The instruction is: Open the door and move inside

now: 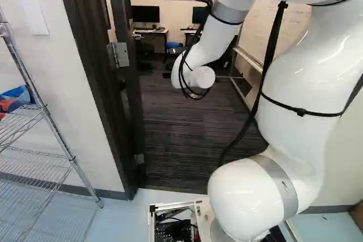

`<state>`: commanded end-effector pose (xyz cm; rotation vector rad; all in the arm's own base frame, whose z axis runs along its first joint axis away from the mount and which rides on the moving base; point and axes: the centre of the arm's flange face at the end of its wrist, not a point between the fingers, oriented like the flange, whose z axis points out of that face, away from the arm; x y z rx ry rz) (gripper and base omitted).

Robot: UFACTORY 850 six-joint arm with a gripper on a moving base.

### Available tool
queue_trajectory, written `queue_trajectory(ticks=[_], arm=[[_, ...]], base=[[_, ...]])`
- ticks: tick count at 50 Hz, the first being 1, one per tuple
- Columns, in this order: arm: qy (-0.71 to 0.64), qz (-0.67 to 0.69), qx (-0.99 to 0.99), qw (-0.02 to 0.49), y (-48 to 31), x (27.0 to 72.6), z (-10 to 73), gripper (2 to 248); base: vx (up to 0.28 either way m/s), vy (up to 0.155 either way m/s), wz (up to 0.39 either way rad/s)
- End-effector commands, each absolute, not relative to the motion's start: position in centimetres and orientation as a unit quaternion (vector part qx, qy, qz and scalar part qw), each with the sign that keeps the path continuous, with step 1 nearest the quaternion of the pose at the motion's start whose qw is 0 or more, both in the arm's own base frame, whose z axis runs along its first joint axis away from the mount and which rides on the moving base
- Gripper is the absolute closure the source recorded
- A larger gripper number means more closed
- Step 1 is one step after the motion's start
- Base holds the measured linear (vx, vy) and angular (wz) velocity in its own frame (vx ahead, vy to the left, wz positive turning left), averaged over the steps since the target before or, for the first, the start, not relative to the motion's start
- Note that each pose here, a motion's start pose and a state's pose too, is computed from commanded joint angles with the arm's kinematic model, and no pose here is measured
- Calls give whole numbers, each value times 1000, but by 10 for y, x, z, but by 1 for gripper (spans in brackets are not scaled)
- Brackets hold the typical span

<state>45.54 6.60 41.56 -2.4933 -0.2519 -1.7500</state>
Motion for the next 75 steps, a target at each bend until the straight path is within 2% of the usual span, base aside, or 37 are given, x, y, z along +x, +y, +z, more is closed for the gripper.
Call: queue_trajectory(ticks=[39,75], arm=[[-69,-573,-816,35,50,425,412,3],[-36,-577,-816,19,23,353,395,3]], base=[[0,0,0],[0,0,0]])
